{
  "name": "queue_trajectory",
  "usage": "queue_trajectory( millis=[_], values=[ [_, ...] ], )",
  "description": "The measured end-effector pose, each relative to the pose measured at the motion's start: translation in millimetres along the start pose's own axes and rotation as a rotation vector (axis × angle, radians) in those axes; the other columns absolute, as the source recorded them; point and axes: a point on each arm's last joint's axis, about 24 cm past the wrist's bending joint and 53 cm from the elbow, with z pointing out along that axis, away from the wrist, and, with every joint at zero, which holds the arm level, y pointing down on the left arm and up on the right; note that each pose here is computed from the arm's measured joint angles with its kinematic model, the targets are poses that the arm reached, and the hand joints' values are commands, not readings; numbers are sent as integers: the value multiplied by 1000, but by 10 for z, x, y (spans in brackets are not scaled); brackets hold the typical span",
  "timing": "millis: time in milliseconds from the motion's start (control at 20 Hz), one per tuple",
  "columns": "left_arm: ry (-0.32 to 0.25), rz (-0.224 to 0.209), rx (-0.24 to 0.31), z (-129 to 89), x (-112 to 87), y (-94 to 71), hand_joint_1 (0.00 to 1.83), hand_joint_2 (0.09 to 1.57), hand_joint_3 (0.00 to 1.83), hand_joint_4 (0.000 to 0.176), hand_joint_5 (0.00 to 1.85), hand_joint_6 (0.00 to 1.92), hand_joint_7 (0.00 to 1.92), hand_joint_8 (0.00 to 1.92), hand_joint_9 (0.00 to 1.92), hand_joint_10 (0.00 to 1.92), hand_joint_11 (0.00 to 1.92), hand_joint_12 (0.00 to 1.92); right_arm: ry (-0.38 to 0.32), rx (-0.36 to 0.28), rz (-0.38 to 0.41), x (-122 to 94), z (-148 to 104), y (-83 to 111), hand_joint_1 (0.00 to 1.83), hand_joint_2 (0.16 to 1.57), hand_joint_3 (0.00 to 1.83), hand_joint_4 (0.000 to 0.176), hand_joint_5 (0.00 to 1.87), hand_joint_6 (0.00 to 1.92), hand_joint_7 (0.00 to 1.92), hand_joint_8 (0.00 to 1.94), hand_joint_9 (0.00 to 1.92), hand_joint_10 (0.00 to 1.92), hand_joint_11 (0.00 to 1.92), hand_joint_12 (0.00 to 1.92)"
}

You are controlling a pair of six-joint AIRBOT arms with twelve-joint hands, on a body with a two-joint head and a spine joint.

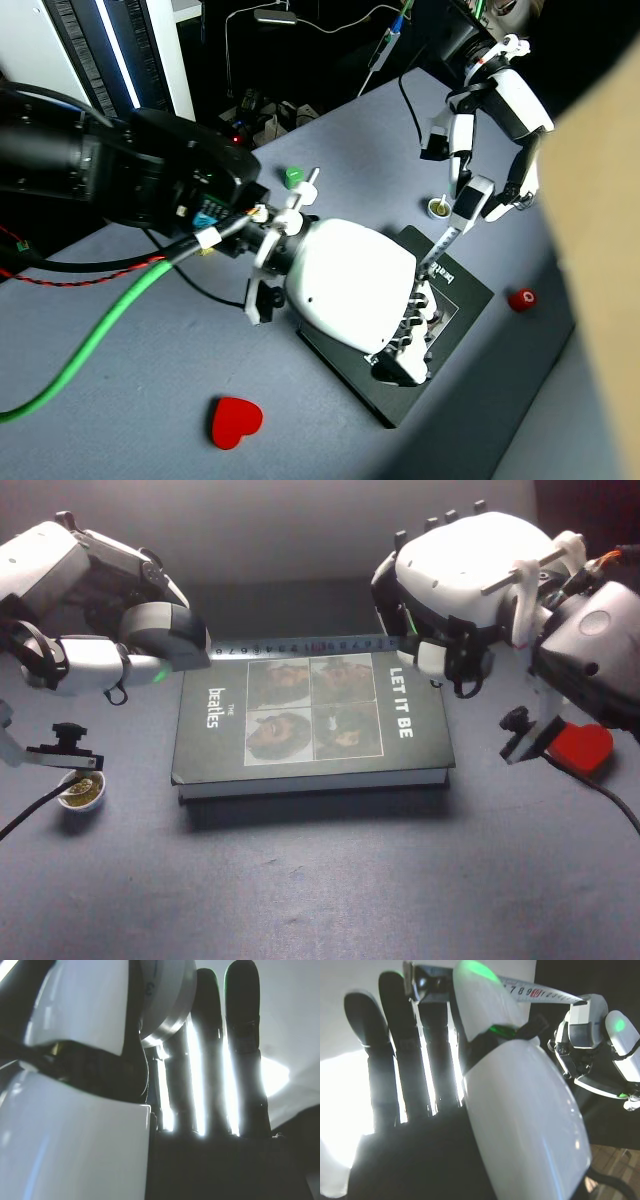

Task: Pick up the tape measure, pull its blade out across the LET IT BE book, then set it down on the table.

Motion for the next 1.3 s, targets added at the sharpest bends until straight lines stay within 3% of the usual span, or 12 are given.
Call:
queue_trajectory(
  millis=[300, 1300],
  values=[
    [0, 1, 2, 0, 1, -5, 1388, 1061, 0, 0, 1071, 705, 1164, 705, 949, 1119, 845, 941, -5, 22, -3, -39, -64, -115, 1183, 1180, 0, 1, 785, 1283, 938, 1096, 784, 1008, 642, 1466],
    [-26, -18, 10, 7, -60, -39, 1389, 1062, 0, 0, 1052, 707, 1186, 696, 945, 1117, 840, 943, -2, 58, -58, -282, -241, -551, 1178, 1198, 0, 0, 735, 1338, 920, 1137, 769, 1028, 628, 1483]
  ],
)
